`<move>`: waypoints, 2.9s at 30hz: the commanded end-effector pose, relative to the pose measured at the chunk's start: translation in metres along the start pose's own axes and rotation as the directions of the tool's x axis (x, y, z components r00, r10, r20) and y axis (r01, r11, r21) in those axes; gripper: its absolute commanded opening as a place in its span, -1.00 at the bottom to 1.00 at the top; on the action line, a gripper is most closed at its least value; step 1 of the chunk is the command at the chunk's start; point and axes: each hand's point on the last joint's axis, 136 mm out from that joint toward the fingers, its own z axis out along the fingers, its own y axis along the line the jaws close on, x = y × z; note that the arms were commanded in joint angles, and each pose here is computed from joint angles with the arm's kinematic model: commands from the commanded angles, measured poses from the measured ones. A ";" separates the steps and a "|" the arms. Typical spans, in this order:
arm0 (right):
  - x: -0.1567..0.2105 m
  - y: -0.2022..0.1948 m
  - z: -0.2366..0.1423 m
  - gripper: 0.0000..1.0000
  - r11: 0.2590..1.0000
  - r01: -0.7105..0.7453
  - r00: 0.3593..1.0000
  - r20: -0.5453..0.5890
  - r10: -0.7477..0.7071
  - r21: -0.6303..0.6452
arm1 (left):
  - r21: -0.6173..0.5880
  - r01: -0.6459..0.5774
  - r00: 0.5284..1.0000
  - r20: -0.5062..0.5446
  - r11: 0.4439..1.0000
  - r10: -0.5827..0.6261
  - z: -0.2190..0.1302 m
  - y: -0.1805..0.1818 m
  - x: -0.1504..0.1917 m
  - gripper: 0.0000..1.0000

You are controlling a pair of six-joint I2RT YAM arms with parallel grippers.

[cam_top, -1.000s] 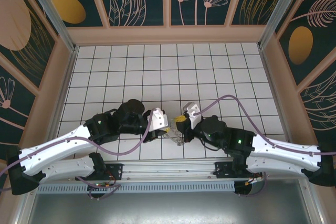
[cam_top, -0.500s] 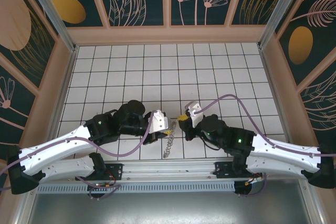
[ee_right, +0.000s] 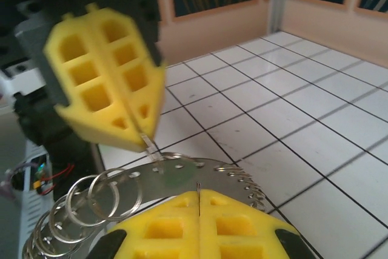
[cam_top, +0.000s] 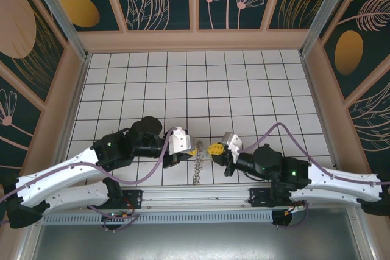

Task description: Put the keys on the keyring

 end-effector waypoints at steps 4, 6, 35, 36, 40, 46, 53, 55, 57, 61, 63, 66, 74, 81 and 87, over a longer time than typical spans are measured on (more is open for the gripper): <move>-0.024 0.031 -0.015 -1.00 0.985 0.115 0.978 0.187 -0.090 -0.127 | 0.086 -0.018 0.989 0.147 0.996 0.005 -0.014 -0.018 -0.030 -1.00; -0.029 0.033 -0.019 -1.00 0.983 0.130 0.970 0.222 -0.099 -0.131 | 0.099 -0.018 0.985 0.175 0.995 0.000 -0.017 -0.022 -0.034 -1.00; -0.078 0.022 -0.029 -1.00 0.989 0.139 0.914 0.377 -0.147 0.049 | 0.137 -0.072 0.909 0.416 0.988 0.009 -0.036 -0.032 -0.065 -1.00; -0.078 0.021 -0.029 -1.00 0.989 0.142 0.913 0.378 -0.151 0.051 | 0.135 -0.074 0.908 0.420 0.988 0.011 -0.036 -0.031 -0.066 -1.00; -0.077 0.021 -0.032 -1.00 0.988 0.145 0.912 0.382 -0.151 0.047 | 0.132 -0.072 0.907 0.422 0.989 0.009 -0.036 -0.027 -0.067 -1.00; -0.076 0.021 -0.035 -1.00 0.990 0.138 0.912 0.384 -0.140 0.034 | 0.135 -0.063 0.914 0.405 0.989 0.003 -0.031 -0.024 -0.063 -1.00; -0.073 0.028 -0.030 -1.00 0.988 0.155 0.922 0.359 -0.146 0.003 | 0.131 -0.076 0.910 0.414 0.988 0.015 -0.033 -0.024 -0.067 -1.00; -0.073 0.029 -0.031 -1.00 0.987 0.159 0.924 0.354 -0.146 -0.006 | 0.129 -0.078 0.911 0.412 0.989 0.018 -0.033 -0.024 -0.067 -1.00; -0.072 0.032 -0.032 -1.00 0.986 0.164 0.924 0.353 -0.145 -0.024 | 0.131 -0.077 0.912 0.411 0.988 0.017 -0.034 -0.025 -0.067 -1.00; -0.070 0.035 -0.034 -1.00 0.985 0.168 0.928 0.344 -0.141 -0.050 | 0.132 -0.077 0.911 0.412 0.988 0.016 -0.035 -0.025 -0.068 -1.00; -0.069 0.036 -0.036 -1.00 0.984 0.169 0.930 0.342 -0.137 -0.065 | 0.133 -0.077 0.910 0.414 0.988 0.015 -0.036 -0.025 -0.068 -1.00; -0.071 0.036 -0.039 -1.00 0.983 0.168 0.930 0.341 -0.135 -0.069 | 0.140 -0.076 0.912 0.411 0.987 0.012 -0.035 -0.026 -0.067 -1.00; -0.072 0.036 -0.043 -1.00 0.984 0.161 0.926 0.355 -0.124 -0.076 | 0.155 -0.077 0.913 0.408 0.985 0.007 -0.034 -0.028 -0.068 -1.00; -0.072 0.034 -0.040 -1.00 0.985 0.156 0.931 0.342 -0.124 -0.068 | 0.167 -0.078 0.915 0.403 0.983 0.004 -0.032 -0.029 -0.068 -1.00; -0.069 0.038 -0.036 -1.00 0.983 0.155 0.939 0.324 -0.117 -0.096 | 0.169 -0.078 0.916 0.402 0.982 0.004 -0.032 -0.029 -0.069 -1.00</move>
